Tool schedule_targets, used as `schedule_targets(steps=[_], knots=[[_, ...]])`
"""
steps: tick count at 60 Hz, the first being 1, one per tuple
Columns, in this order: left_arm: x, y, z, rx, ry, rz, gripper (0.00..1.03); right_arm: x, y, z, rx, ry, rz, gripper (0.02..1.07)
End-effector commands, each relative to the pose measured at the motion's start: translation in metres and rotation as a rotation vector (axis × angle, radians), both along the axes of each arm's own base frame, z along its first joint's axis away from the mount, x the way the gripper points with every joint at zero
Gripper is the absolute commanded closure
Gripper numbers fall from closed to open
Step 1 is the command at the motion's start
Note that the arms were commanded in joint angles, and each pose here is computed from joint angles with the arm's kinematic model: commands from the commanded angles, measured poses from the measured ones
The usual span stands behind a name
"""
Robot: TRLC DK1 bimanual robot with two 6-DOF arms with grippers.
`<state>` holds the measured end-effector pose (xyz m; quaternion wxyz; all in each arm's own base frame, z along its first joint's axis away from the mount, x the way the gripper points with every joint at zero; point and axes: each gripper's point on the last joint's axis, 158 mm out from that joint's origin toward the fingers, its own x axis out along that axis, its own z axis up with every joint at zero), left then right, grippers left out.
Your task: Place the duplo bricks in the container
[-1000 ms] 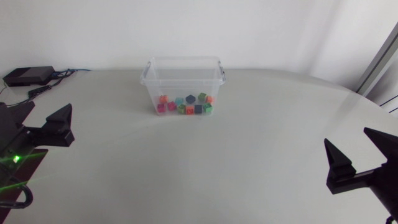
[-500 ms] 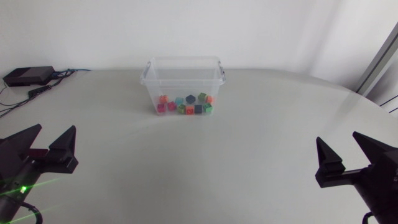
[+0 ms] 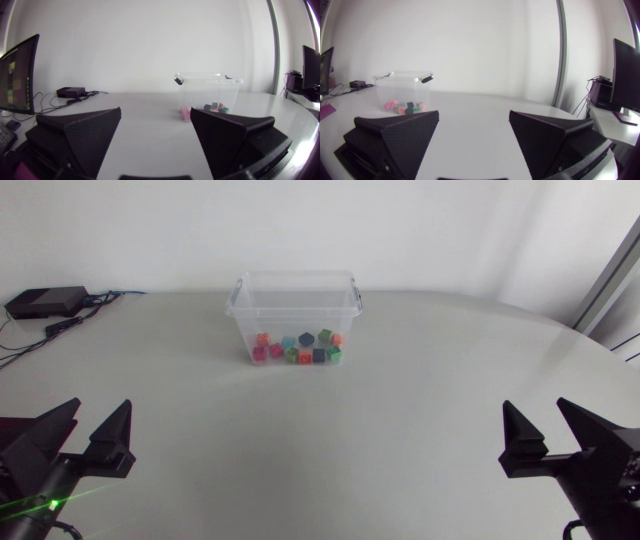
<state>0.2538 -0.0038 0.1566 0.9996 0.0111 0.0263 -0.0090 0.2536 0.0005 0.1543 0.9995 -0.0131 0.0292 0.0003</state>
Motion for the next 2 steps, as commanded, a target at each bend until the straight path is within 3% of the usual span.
schedule_targets(steps=[1,2], knots=[[0.0003,0.0005,-0.0064,-0.023,0.009,0.002,0.07,0.0008,-0.0024,-0.0052,0.026,-0.001,-0.011,0.06],[0.0003,0.0005,-0.0064,-0.023,0.009,0.002,0.07,0.0008,-0.0024,-0.0052,0.026,-0.001,-0.011,0.06]])
